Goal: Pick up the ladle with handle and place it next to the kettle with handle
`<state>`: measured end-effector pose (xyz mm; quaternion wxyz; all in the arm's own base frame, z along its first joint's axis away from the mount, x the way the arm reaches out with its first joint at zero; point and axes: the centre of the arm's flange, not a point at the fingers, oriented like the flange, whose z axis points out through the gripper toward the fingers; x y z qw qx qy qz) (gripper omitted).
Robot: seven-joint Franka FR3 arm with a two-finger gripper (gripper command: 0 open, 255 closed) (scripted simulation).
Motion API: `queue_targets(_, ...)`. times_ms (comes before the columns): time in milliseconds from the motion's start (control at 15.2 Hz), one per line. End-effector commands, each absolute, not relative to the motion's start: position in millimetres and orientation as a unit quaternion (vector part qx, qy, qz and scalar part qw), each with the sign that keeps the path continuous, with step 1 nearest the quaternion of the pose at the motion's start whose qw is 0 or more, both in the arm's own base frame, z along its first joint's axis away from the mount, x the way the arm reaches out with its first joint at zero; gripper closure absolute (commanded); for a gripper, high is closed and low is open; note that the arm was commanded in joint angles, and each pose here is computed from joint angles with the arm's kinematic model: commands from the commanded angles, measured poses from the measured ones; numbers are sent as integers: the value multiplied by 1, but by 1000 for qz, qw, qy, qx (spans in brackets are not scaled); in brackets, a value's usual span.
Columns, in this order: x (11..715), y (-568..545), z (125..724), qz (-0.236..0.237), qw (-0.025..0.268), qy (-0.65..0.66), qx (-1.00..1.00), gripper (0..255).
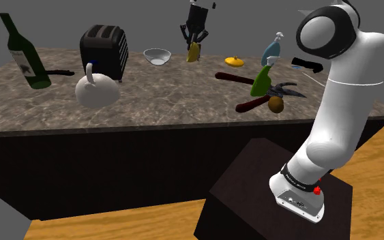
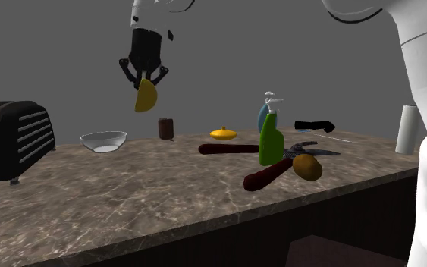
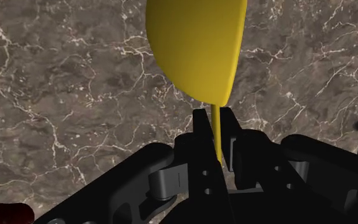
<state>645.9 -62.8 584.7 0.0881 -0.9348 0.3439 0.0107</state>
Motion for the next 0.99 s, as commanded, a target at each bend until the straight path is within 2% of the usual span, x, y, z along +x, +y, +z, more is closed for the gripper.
queue_targets(0,652,-37,583,11,88,345,-935,255)
queue_targets(726,681,105,584,11,88,345,-935,255)
queue_targets(924,683,112,573,11,88,345,-935,255)
